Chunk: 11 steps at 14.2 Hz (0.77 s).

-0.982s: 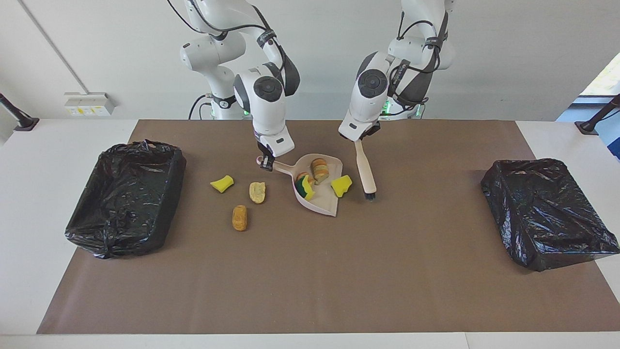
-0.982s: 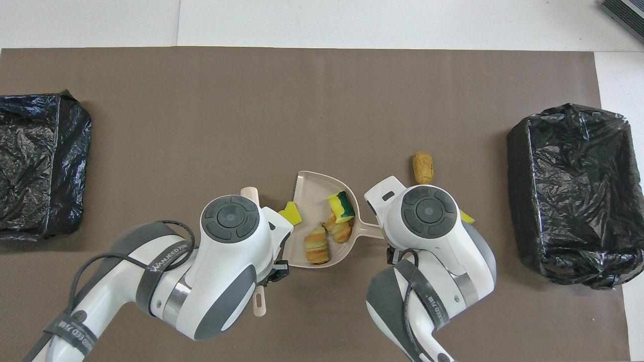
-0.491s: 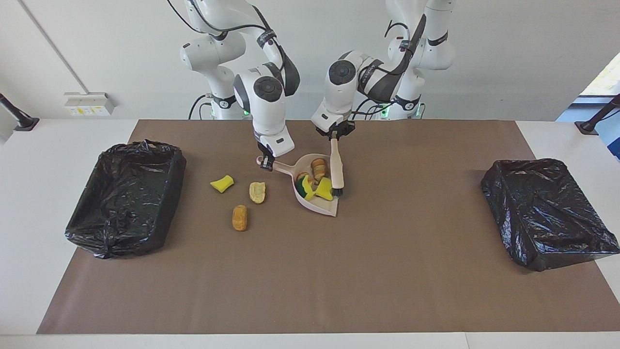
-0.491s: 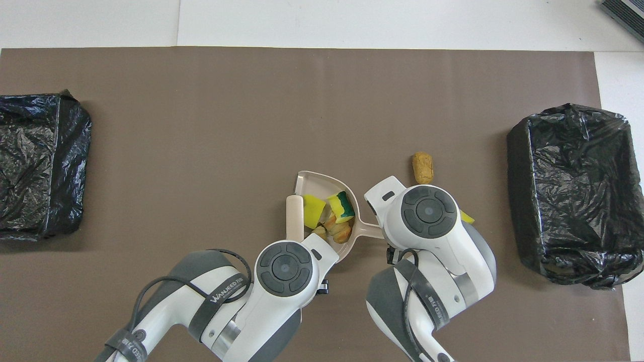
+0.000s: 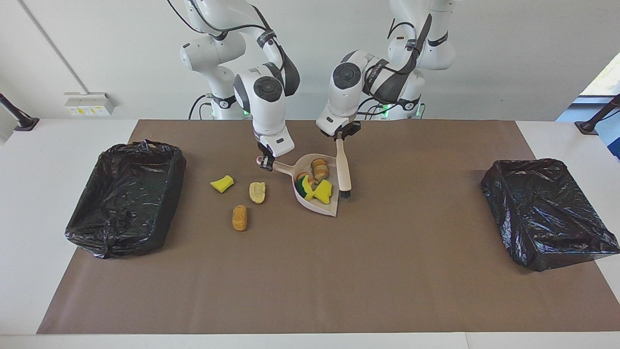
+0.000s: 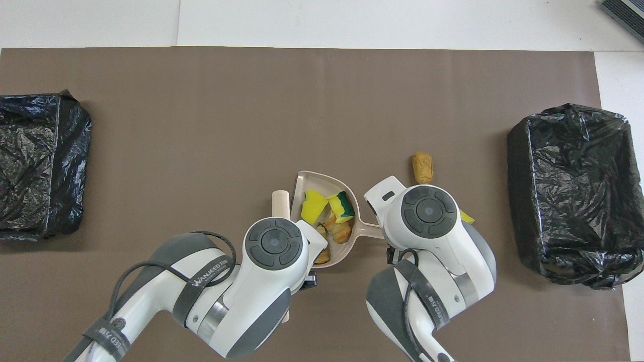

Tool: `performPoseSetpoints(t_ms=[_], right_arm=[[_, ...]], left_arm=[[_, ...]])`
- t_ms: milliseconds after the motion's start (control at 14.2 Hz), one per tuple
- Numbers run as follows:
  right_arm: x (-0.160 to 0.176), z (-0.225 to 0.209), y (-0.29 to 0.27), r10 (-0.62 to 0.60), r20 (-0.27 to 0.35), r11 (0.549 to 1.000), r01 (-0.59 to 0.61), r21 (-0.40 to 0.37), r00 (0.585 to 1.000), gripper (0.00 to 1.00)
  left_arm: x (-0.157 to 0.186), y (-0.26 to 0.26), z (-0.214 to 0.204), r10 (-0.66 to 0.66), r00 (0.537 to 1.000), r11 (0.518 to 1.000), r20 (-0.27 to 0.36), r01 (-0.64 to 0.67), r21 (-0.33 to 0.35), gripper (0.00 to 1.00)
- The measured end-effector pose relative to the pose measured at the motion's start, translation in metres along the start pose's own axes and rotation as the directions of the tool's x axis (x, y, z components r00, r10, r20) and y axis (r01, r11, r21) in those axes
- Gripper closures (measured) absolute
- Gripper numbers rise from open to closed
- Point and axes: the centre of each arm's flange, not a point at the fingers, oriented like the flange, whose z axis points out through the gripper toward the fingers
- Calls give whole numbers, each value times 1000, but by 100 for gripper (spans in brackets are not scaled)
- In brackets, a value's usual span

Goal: Sweep and dump trash in bin

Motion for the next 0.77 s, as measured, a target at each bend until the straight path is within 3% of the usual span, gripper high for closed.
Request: performPoseSetpoints(t_ms=[351, 561, 772], right_arm=[[-11, -4, 12, 22, -9, 1000, -22, -3, 1000, 67], [-31, -19, 36, 53, -110, 998, -50, 30, 992, 67], [-74, -35, 71, 64, -191, 998, -60, 27, 979, 67]], left_arm=[[-45, -23, -45, -16, 1000, 999, -22, 17, 38, 74], [-80, -19, -38, -17, 1000, 1000, 6, 17, -13, 74], [-123, 9, -12, 26, 999, 999, -27, -27, -35, 74]])
